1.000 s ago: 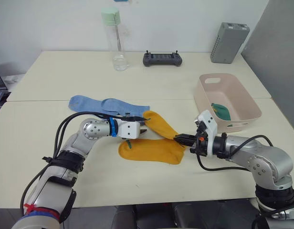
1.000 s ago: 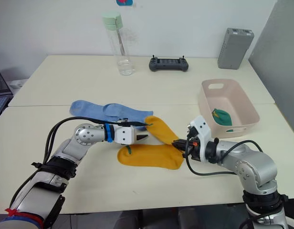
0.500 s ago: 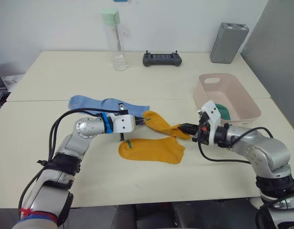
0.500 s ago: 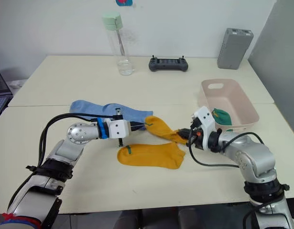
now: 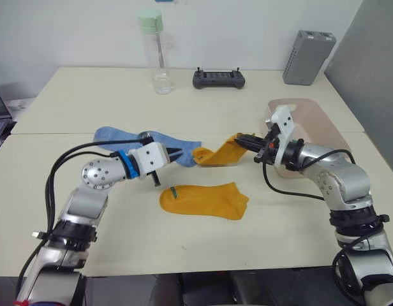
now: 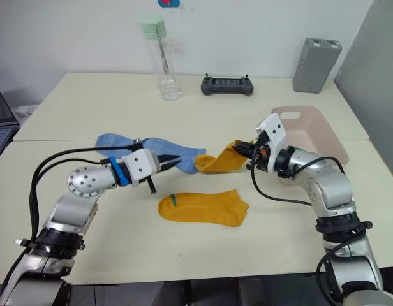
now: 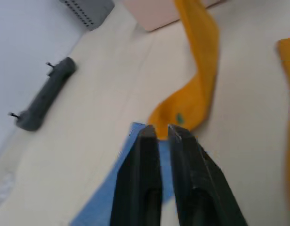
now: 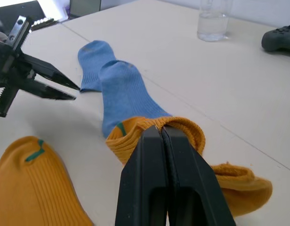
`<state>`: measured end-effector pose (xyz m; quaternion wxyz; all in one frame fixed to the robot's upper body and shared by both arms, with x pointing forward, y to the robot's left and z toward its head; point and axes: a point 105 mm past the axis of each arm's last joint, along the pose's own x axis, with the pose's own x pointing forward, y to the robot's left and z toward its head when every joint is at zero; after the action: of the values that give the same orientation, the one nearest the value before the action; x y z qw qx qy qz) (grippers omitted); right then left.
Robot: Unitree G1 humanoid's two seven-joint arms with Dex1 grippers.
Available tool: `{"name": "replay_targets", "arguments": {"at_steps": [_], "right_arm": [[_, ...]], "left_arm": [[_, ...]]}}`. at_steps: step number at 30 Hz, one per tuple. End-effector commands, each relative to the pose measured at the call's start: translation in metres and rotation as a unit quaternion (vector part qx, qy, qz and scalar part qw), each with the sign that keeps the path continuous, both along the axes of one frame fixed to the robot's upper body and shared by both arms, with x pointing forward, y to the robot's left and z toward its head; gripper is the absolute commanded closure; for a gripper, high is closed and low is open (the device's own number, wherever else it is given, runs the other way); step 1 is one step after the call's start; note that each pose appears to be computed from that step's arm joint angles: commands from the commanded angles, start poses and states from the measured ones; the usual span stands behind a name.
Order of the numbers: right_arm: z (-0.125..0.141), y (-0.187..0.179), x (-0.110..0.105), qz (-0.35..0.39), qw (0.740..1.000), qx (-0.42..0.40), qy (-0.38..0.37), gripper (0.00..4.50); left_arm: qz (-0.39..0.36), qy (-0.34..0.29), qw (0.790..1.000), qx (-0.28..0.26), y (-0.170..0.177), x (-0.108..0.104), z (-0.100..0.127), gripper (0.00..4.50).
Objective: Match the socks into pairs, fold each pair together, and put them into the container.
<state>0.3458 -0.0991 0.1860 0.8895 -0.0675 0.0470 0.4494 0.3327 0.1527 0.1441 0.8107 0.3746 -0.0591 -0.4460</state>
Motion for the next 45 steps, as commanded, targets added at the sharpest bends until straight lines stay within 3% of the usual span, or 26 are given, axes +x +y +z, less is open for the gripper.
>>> {"name": "replay_targets", "arguments": {"at_steps": [1, 8, 22, 25, 34, 45], "right_arm": [[0.010, 0.000, -0.010, 0.009, 1.000, 0.006, -0.017, 4.50], [-0.002, 0.002, -0.025, 0.000, 1.000, 0.006, 0.003, 4.50], [-0.007, -0.004, -0.048, -0.033, 0.997, 0.046, 0.048, 4.50], [-0.008, -0.005, -0.053, -0.032, 0.997, 0.042, 0.057, 4.50], [-0.005, 0.001, -0.060, -0.021, 0.997, 0.040, 0.067, 4.50], [0.007, -0.009, -0.043, -0.038, 0.997, 0.049, 0.036, 4.50]], "left_arm": [[-0.026, -0.032, 0.999, 0.011, -0.004, -0.005, 0.009, 2.93], [-0.059, -0.101, 0.989, 0.086, -0.016, 0.010, -0.007, 0.88], [-0.118, -0.139, 0.973, 0.145, -0.054, 0.036, -0.023, 0.88], [-0.117, -0.149, 0.971, 0.147, -0.056, 0.040, -0.021, 1.47], [-0.110, -0.154, 0.974, 0.126, -0.061, 0.046, -0.013, 4.32], [-0.091, -0.117, 0.988, 0.049, -0.050, 0.045, 0.019, 4.45]]}}
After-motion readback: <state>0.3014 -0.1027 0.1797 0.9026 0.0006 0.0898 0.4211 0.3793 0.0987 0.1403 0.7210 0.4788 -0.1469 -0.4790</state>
